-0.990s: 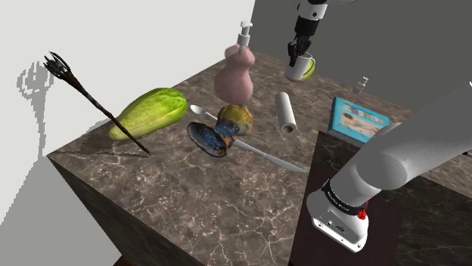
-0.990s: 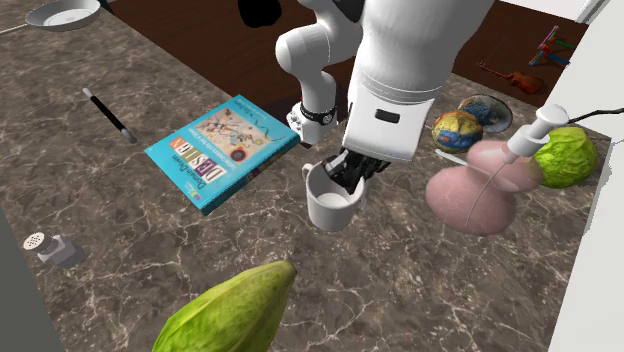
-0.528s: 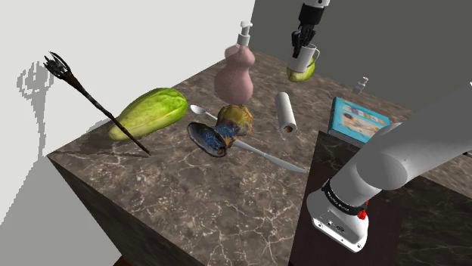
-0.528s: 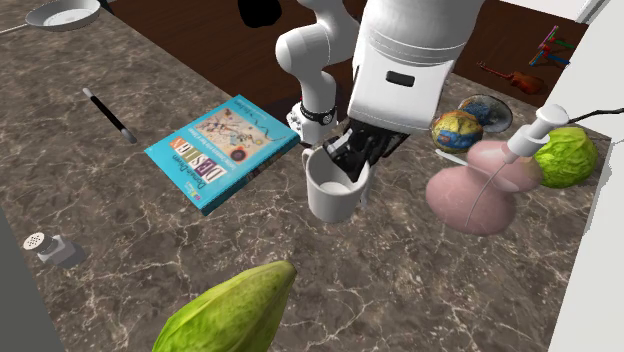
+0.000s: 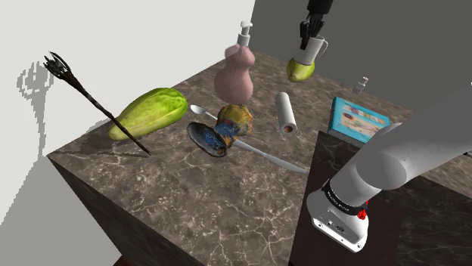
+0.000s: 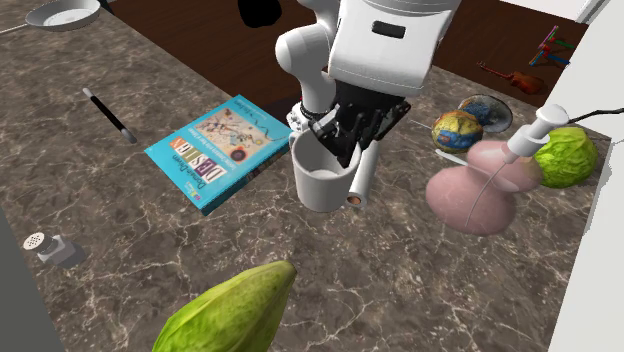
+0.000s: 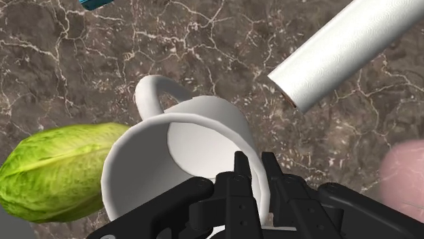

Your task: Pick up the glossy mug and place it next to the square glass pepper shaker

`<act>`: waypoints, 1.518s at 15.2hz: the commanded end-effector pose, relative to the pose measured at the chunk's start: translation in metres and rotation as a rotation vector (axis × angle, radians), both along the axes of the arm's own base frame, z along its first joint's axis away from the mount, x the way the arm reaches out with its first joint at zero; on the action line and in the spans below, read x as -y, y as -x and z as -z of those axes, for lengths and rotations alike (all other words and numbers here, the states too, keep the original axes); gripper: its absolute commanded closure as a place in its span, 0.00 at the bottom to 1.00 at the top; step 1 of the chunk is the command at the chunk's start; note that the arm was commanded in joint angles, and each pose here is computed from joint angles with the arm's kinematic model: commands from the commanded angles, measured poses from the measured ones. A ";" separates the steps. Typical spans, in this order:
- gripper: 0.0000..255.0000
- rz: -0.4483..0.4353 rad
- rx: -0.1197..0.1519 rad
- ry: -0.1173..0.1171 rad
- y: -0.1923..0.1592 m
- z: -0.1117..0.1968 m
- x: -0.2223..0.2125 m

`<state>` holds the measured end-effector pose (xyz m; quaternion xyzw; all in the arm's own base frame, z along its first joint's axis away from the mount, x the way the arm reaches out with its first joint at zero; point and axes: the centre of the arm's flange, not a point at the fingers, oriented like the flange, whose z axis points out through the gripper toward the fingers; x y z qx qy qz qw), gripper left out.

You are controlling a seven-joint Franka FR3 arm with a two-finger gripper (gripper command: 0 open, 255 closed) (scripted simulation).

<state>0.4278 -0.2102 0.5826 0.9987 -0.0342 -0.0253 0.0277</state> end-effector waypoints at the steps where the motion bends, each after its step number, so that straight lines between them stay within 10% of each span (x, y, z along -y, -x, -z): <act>1: 1.00 0.000 0.000 0.000 0.015 -0.001 0.017; 23: 1.00 0.000 0.000 0.000 0.198 -0.003 0.243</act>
